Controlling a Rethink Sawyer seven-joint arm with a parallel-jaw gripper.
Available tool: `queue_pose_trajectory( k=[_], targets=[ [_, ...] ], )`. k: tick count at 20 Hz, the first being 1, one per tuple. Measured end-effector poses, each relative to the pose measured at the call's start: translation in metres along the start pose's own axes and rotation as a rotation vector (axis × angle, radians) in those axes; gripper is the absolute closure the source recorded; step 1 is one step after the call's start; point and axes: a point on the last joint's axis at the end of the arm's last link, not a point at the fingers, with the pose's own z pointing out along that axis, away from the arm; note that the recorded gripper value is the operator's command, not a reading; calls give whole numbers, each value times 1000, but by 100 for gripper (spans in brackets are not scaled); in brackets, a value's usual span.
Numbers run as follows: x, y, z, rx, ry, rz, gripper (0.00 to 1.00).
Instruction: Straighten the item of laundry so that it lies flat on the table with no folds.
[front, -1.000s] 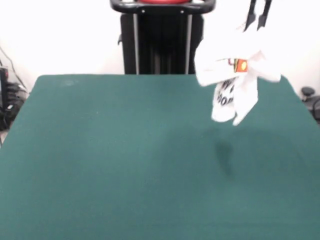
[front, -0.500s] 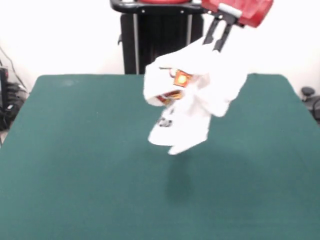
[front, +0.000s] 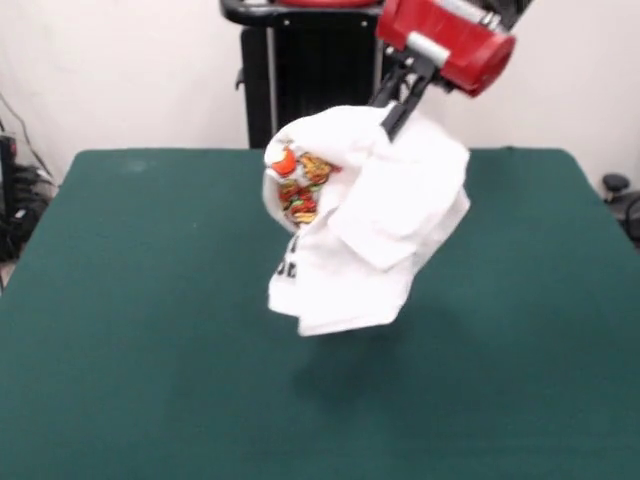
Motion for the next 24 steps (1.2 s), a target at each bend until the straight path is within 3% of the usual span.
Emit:
queue_pose_trajectory(
  k=[9, 14, 18, 24],
  targets=[
    [73, -18, 27, 197, -180, 12, 100],
    [112, -20, 29, 255, -285, 16, 100],
    [133, -25, 30, 295, -337, 32, 100],
    [161, -43, 37, 405, -377, 86, 100]
  ],
)
